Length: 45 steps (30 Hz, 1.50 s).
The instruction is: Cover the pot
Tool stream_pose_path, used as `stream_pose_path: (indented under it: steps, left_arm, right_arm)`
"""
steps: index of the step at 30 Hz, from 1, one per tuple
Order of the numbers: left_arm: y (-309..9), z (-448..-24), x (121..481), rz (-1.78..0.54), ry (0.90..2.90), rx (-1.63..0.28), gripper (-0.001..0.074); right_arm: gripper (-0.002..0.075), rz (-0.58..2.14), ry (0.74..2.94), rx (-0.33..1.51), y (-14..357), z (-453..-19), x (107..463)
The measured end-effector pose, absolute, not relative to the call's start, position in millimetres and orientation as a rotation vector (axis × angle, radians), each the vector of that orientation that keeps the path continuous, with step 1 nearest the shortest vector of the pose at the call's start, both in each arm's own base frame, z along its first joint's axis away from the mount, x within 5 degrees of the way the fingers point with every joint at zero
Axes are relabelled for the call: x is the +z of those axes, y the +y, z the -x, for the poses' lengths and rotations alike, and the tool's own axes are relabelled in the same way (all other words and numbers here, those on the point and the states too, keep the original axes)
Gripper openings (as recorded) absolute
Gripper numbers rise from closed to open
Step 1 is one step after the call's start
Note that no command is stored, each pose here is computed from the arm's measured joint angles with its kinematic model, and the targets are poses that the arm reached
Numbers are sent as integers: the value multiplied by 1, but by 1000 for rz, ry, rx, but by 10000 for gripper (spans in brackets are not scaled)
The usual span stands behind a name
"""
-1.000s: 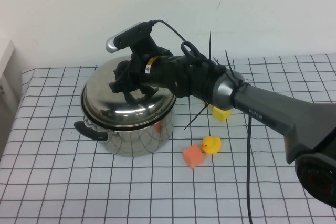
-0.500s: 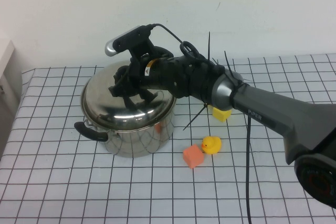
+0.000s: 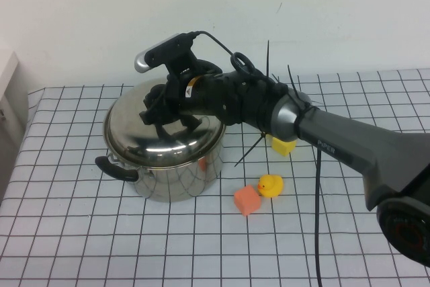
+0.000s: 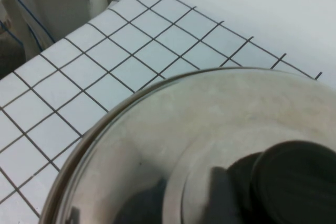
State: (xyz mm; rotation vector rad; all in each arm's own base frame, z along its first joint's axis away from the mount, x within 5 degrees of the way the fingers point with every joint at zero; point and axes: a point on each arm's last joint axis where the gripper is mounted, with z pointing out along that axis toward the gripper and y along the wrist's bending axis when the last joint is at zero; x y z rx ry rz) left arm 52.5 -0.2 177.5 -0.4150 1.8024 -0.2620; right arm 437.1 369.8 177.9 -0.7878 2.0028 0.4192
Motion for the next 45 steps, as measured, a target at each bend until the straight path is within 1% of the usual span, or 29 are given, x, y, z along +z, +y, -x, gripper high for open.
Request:
stream_pose_path:
  steps: [1,2,4,6,8,11,16,19,22,28,35,40,45]
  left_arm:
    - [0,-53,178,415,1802,-262,-1]
    - [0,-53,178,415,1802,-262,-1]
    - [0,-53,178,415,1802,-262,-1]
    - [0,-53,178,415,1802,-262,-1]
    - [0,-53,178,415,1802,-262,-1]
    - [0,-53,178,415,1802,-262,-1]
    - [0,-53,178,415,1802,-262,-1]
    - [0,-53,178,415,1802,-262,-1]
    - [0,-53,178,415,1802,-262,-1]
    - [0,-53,178,415,1802,-262,-1]
    - [0,-53,178,415,1802,-262,-2]
    - [0,-53,177,413,1803,-260,-2]
    - [0,-53,177,413,1803,-260,0]
  right_arm:
    - [508,789,2009,420,370,-437,177]
    - [542,792,2015,418,369,-436,178]
    - [588,805,2039,414,368,-434,182]
    - [587,813,2051,414,366,-431,195]
    - [557,823,2042,405,361,-427,216]
    - [460,842,1996,386,351,-418,262]
    - [244,850,1886,372,327,-391,349]
    - [130,864,1844,359,310,-370,383]
    - [70,891,1832,340,292,-348,400]
    - [44,920,1793,323,245,-288,418]
    - [41,973,1784,285,175,-204,408]
    - [41,946,1743,293,133,-155,385]
    - [41,902,1675,304,106,-124,359]
